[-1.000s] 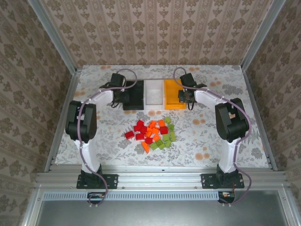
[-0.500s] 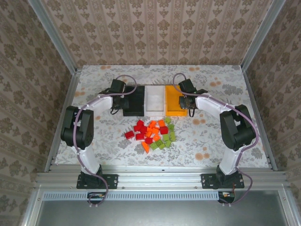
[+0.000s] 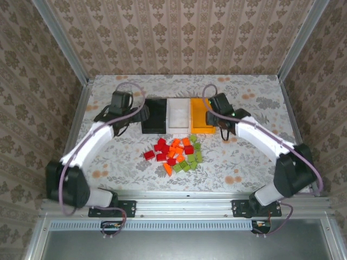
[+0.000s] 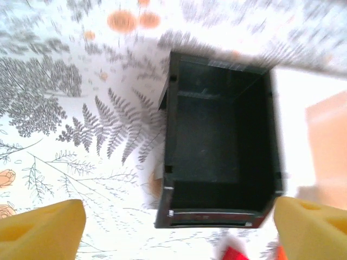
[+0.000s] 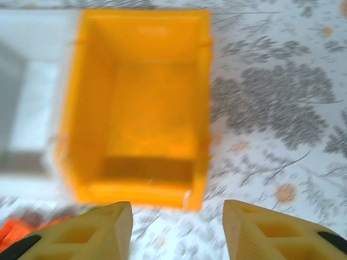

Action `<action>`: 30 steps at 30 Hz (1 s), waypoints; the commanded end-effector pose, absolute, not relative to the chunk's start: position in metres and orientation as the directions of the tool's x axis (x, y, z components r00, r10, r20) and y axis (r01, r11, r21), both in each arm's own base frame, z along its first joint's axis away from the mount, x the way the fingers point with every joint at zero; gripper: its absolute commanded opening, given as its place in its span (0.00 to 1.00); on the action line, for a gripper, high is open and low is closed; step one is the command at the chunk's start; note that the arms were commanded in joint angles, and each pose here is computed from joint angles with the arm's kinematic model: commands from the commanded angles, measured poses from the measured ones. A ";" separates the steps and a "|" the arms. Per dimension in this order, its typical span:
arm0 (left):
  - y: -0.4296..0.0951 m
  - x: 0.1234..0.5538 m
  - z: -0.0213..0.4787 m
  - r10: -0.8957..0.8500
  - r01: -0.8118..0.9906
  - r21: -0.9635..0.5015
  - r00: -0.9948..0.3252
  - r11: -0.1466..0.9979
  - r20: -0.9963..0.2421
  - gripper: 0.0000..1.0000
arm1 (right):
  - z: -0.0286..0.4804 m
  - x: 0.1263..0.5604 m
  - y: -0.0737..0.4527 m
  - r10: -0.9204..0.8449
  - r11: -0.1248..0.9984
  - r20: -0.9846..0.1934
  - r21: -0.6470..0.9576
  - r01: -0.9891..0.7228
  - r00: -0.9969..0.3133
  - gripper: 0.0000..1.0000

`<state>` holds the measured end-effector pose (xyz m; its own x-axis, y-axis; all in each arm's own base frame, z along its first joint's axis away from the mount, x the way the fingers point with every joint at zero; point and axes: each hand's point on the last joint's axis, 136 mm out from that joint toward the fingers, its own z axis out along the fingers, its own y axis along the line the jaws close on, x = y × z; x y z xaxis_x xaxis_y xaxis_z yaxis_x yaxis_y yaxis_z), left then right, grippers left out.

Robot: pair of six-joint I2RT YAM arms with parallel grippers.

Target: Sort the legos into containers by color

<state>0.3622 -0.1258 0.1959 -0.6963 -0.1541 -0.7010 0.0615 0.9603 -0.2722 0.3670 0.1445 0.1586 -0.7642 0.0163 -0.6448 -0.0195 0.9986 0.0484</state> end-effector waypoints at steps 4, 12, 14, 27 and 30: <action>-0.142 0.280 0.136 -0.316 0.058 -0.535 -0.752 0.843 -0.579 1.00 | 0.071 0.267 0.209 -0.178 0.946 -0.430 0.172 -0.274 -0.885 0.46; -0.148 0.223 0.092 -0.362 0.026 -0.608 -0.783 0.794 -0.506 1.00 | 0.040 0.243 0.206 -0.210 0.956 -0.388 0.109 -0.271 -0.897 0.48; -0.143 0.220 0.095 -0.370 0.023 -0.602 -0.769 0.799 -0.521 1.00 | 0.034 0.243 0.207 -0.214 0.957 -0.373 0.103 -0.270 -0.903 0.48; -0.140 0.211 0.097 -0.403 0.005 -0.631 -0.766 0.776 -0.502 1.00 | 0.025 0.262 0.208 -0.214 0.968 -0.389 0.041 -0.249 -0.896 0.30; -0.140 0.210 0.098 -0.410 0.006 -0.636 -0.760 0.772 -0.504 1.00 | 0.026 0.262 0.203 -0.214 0.970 -0.396 0.024 -0.243 -0.893 0.24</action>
